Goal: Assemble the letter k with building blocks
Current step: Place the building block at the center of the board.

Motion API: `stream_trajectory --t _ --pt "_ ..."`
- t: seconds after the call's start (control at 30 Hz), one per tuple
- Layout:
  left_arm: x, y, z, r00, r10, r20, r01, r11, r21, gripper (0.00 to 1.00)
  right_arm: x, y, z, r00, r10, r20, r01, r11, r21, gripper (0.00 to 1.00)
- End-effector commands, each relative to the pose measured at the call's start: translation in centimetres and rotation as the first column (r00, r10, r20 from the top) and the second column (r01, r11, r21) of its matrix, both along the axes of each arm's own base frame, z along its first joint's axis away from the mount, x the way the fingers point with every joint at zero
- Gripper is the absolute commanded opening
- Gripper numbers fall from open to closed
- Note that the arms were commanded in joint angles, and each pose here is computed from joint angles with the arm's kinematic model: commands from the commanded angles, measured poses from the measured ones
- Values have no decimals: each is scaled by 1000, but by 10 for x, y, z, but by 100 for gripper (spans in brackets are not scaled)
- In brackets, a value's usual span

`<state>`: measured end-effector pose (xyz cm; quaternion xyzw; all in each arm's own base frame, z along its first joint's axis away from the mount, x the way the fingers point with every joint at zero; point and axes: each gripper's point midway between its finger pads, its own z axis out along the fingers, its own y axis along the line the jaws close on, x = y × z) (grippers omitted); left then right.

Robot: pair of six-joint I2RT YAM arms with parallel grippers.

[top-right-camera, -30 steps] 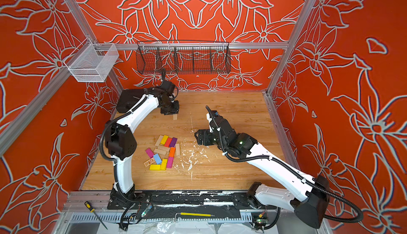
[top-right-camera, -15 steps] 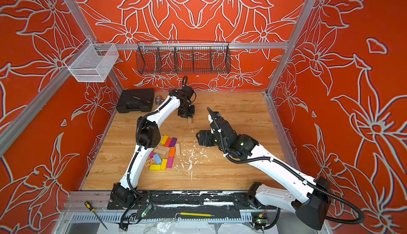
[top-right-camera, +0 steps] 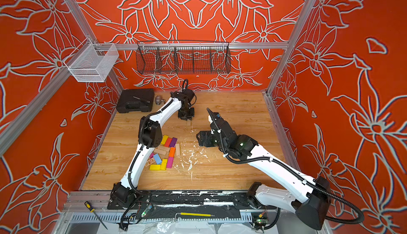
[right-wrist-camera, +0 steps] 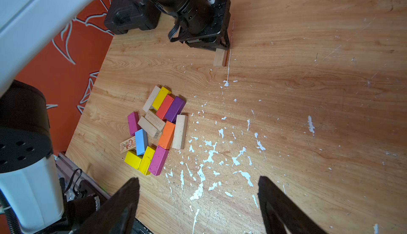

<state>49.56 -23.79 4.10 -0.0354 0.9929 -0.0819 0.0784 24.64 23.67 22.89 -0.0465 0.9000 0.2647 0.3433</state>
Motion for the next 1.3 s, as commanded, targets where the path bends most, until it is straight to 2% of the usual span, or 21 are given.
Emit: stream_trajectory --t 0.0,0.4,0.67,0.93,1.13,1.27 --pt "2 7 -6 1000 11 1 -11 999 41 15 1 -4 -6 999 -33 -11 33 999 -7 86" --pt "-1 15 -17 1000 6 -17 -4 996 89 22 0 -5 -6 999 -37 -11 37 999 -2 86" --pt "-1 16 -22 999 20 -26 -17 996 93 26 0 -6 -7 999 -44 -14 44 999 0 86" --pt "-1 13 -22 999 24 -27 -22 997 78 34 -2 -9 -5 999 -50 -8 50 999 4 86" --pt "1 12 -10 1000 28 -7 -27 998 60 37 -3 -12 -6 998 -57 -5 57 998 2 86" --pt "4 3 20 999 17 42 -16 1000 -8 40 -1 -12 -5 998 -61 3 61 998 0 86"
